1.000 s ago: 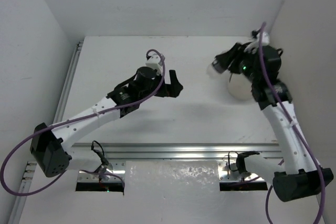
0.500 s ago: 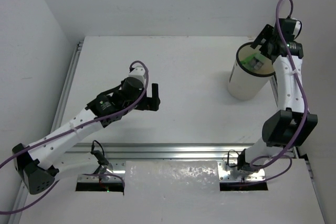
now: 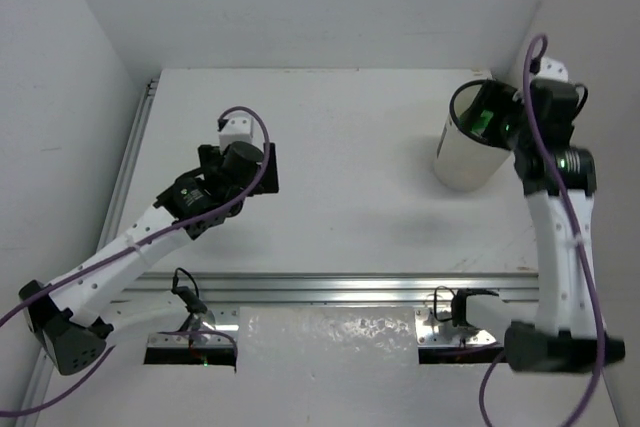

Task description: Put the plastic bottles in the bin

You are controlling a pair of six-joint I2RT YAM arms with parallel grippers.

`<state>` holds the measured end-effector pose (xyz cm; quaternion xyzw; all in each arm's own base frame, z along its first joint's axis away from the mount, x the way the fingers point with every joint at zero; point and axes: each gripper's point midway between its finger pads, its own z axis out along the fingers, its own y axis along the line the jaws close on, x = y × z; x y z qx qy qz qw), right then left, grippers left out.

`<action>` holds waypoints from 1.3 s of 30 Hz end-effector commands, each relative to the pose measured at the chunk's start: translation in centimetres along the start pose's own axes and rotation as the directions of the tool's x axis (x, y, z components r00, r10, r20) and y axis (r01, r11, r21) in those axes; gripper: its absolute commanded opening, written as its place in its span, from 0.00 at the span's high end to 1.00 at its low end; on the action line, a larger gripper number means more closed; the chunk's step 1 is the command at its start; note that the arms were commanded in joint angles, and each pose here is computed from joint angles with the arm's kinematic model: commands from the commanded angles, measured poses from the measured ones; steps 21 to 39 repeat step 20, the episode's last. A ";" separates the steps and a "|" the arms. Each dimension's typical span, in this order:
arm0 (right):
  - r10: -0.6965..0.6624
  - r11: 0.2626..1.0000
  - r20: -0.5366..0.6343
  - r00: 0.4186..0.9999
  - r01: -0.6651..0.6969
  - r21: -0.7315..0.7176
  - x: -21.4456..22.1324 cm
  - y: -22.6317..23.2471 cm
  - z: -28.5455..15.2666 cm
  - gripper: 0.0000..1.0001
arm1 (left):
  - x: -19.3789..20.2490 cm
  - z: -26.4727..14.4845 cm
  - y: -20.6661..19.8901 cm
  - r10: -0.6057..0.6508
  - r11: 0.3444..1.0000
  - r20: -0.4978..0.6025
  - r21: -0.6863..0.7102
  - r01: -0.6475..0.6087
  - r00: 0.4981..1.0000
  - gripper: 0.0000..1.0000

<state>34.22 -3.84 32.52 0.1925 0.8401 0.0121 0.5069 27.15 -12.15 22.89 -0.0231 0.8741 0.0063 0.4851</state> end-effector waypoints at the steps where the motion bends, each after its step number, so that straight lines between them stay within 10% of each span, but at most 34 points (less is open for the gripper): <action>1: -0.117 0.953 0.055 0.992 0.128 -0.275 2.4 4.2 -5.9 0.01 | -4.0 -1.0 2.5 -0.163 0.985 0.113 -0.039 0.168 0.980 0.00; 14: -0.216 0.899 0.014 0.976 0.205 -0.388 15.8 1.2 -9.4 0.01 | -3.0 -4.0 10.9 -0.266 0.928 0.319 -0.171 0.331 0.910 0.00; 39: -0.209 0.908 0.054 0.976 0.214 -0.361 15.9 0.5 -9.6 0.01 | -1.8 -4.1 10.7 -0.267 0.939 0.327 -0.125 0.322 0.906 0.00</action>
